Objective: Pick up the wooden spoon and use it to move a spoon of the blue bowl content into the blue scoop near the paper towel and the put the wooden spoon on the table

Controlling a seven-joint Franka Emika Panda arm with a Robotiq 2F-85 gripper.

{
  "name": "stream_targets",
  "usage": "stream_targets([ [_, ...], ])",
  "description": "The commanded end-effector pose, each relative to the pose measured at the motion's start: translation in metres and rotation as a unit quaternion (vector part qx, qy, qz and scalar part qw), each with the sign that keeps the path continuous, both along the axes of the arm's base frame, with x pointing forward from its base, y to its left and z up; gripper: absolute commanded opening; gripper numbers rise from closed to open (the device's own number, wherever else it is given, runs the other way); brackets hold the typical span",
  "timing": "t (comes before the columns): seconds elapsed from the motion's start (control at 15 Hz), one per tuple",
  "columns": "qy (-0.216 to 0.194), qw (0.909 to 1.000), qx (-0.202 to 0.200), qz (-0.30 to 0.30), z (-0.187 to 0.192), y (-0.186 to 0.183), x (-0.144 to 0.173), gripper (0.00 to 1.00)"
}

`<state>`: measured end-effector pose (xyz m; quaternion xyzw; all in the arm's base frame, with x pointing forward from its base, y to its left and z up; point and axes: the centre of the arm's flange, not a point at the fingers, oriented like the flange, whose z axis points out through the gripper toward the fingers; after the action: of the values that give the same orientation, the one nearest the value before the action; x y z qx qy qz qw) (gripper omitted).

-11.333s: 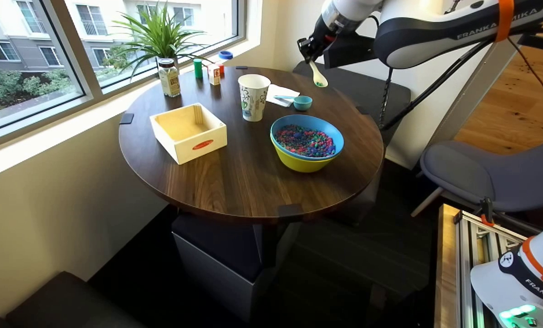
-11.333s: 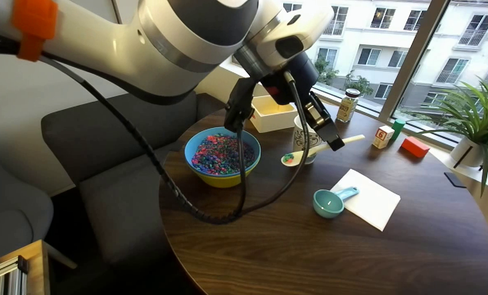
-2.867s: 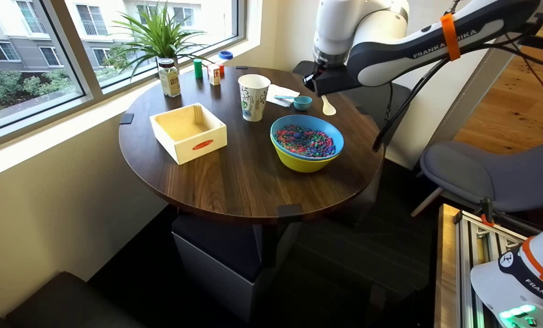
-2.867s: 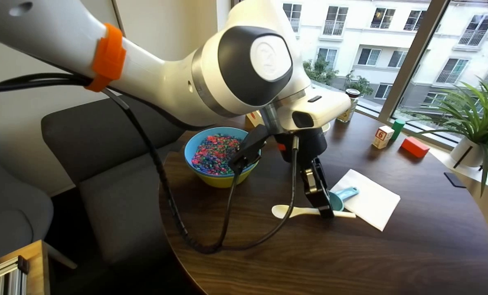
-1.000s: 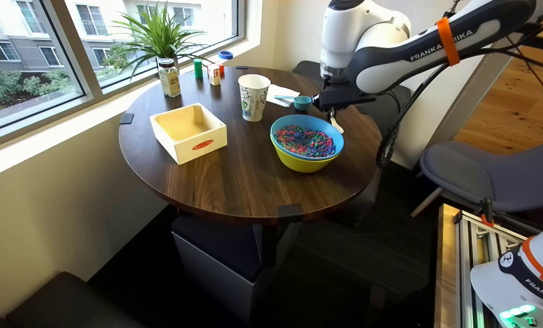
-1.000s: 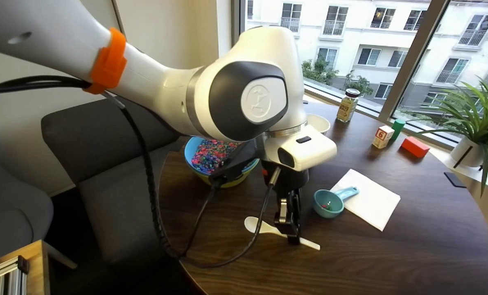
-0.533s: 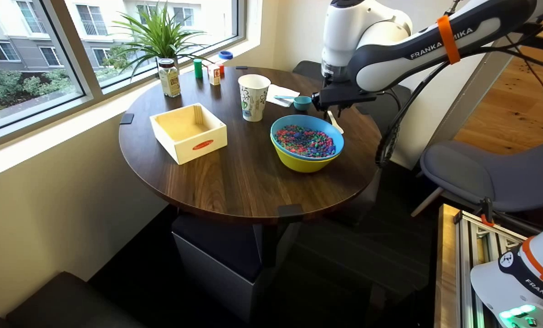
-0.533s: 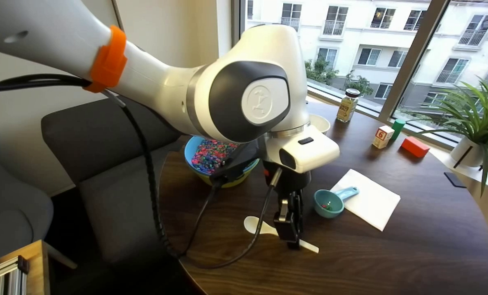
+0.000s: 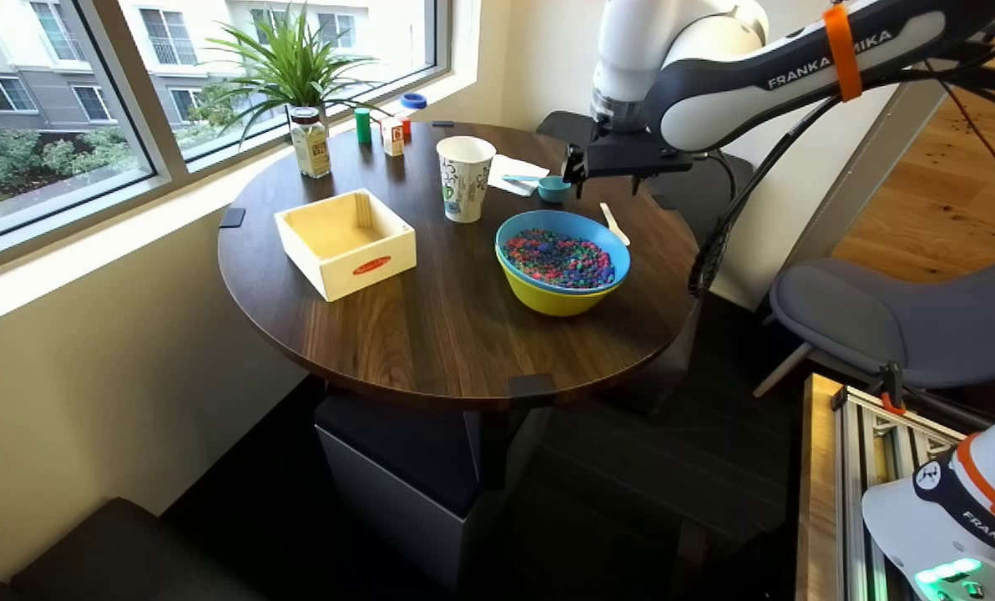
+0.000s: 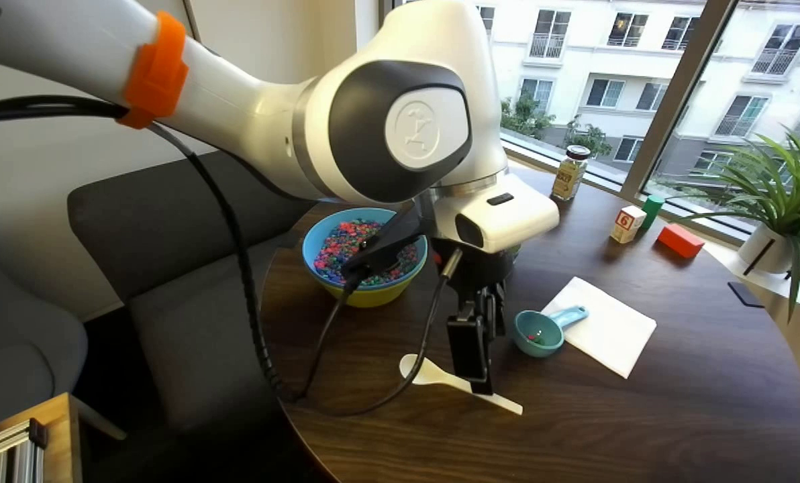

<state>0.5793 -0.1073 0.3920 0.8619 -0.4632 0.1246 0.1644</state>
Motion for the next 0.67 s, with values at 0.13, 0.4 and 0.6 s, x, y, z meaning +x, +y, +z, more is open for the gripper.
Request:
stream_targets([
  [0.13,-0.006,0.9998,0.014,-0.016,0.024,0.011,-0.012,1.00],
  [0.4,0.005,0.9997,0.017,-0.019,0.038,0.019,-0.019,1.00],
  [0.6,0.014,0.9995,0.014,-0.024,0.048,0.023,-0.023,1.00],
])
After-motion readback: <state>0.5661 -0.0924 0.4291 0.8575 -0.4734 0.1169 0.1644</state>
